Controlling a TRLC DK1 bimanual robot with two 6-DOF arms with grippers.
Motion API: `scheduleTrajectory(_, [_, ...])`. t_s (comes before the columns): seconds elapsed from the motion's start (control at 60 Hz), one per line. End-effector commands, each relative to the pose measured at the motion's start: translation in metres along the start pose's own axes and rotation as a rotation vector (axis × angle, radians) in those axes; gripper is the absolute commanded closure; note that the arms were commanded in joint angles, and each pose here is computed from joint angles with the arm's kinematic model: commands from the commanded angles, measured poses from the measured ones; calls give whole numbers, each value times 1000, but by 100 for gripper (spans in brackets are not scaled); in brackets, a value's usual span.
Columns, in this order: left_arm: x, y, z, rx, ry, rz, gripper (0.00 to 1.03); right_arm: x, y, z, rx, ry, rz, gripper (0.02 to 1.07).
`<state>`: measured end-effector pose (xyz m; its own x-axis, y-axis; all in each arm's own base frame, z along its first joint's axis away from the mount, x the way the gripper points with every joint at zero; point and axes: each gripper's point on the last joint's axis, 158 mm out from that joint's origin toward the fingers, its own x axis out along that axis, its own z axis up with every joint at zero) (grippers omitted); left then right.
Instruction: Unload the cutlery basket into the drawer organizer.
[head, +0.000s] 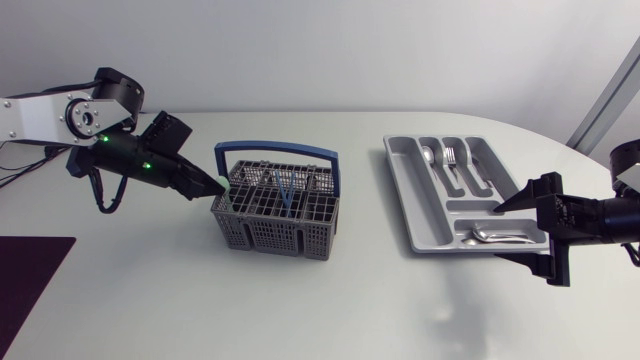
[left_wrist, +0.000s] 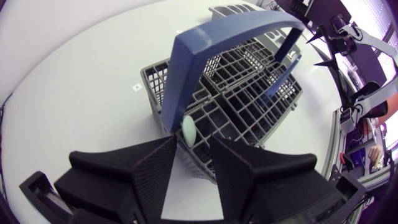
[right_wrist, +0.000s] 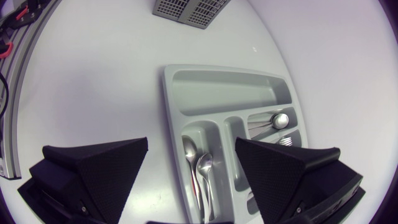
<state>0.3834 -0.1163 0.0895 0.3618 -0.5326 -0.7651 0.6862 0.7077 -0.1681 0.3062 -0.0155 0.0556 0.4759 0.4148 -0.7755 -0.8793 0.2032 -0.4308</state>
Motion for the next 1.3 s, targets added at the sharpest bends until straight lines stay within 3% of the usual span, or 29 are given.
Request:
scheduleTrajectory(0.0, [1,3,9,-12,-15,-7,64,2,13,5,28,-15,26,6])
scheduleTrajectory(0.233, [2,2,15,-11,-20,-9,72,1,16,7,24,-15,25,6])
scheduleTrajectory(0.517, [4,-2,16,-21,-17,-19,100,3,16,11,20,-21,30,6])
scheduleTrajectory(0.8, [-1,-3,18,-36,-38,-31,100,4,16,13,22,-24,33,6])
scheduleTrajectory(1.283, [-52,-16,44,-68,-197,-87,100,4,24,18,16,-27,39,6])
